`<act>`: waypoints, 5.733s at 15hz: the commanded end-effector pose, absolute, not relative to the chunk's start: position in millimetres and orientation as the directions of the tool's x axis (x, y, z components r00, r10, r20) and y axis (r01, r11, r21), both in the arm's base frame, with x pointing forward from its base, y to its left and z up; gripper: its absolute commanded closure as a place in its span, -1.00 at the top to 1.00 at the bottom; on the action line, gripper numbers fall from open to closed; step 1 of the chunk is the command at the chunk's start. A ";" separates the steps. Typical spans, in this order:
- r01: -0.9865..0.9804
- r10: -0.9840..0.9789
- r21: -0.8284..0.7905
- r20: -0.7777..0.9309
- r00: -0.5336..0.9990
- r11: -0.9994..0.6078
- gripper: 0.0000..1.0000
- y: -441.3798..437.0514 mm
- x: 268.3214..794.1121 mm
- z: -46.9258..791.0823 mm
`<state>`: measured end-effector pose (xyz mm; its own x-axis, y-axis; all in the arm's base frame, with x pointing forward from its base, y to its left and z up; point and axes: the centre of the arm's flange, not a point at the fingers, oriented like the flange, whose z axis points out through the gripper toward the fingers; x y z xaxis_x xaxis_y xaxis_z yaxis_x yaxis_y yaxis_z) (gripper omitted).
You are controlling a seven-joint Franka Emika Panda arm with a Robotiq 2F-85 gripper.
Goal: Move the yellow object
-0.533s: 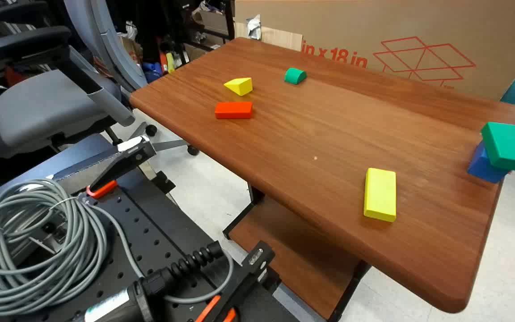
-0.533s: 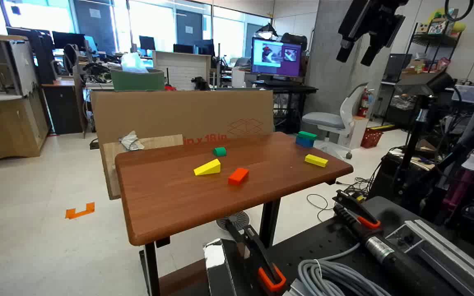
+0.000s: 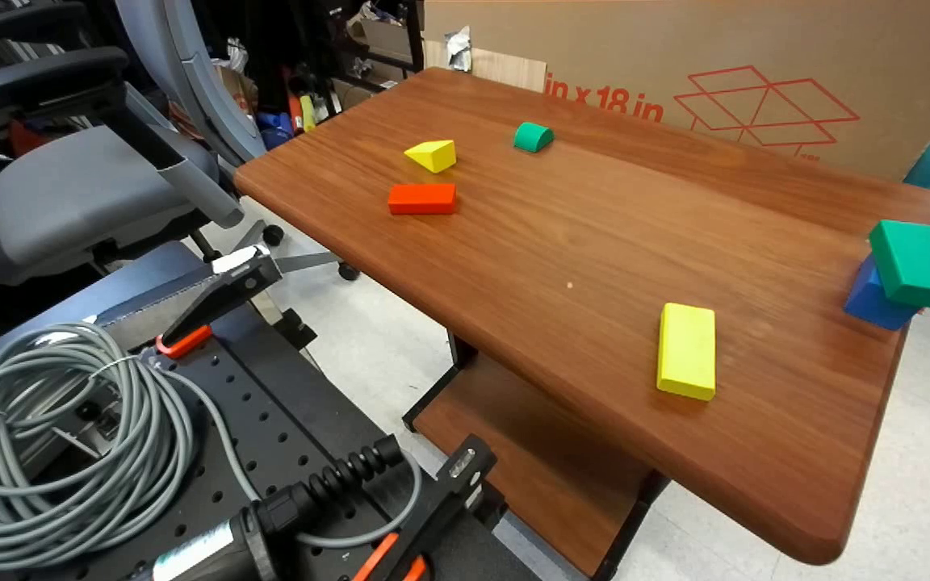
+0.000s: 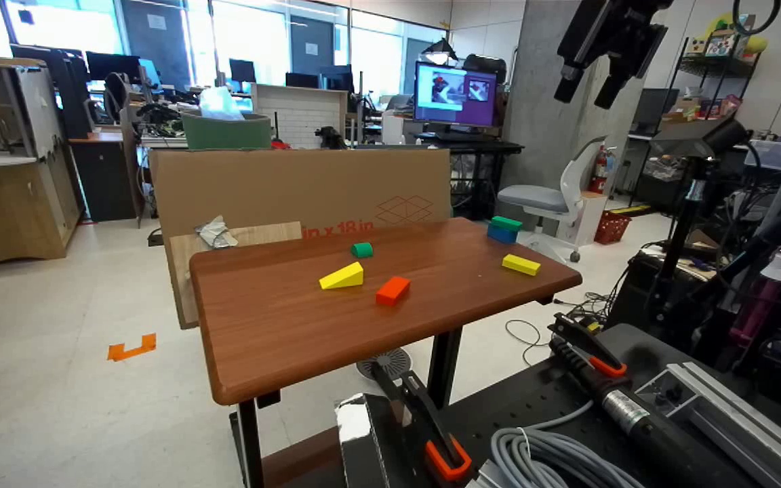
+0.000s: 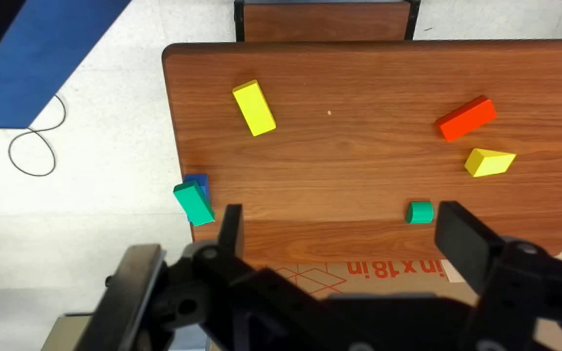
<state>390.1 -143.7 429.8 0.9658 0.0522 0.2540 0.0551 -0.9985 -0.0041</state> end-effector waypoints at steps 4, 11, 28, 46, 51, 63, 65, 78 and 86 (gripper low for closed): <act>0.026 0.031 0.026 0.209 0.977 -0.999 1.00 -148.6 402.9 428.3; 0.037 0.048 0.114 0.097 0.994 -0.993 1.00 -159.8 434.0 421.8; 0.443 0.425 0.140 -0.140 0.894 -0.886 1.00 -163.6 576.7 306.0; 0.569 0.520 0.089 -0.310 0.796 -0.818 1.00 -143.8 551.6 174.9; 0.558 0.511 0.066 -0.325 0.796 -0.827 1.00 -145.6 549.6 164.2; 0.493 0.443 0.070 -0.345 0.827 -0.867 -0.57 -150.6 548.2 158.5; 0.490 0.440 0.071 -0.341 0.831 -0.869 -0.81 -150.2 548.1 162.9; 0.468 0.449 0.125 -0.157 0.880 -0.875 -0.82 -127.2 618.6 254.6; 0.393 0.380 0.101 -0.128 0.916 -0.914 -0.82 -135.7 677.7 272.4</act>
<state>646.6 -130.2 278.8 0.9111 0.3981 -0.1069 0.4094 -0.9041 0.1220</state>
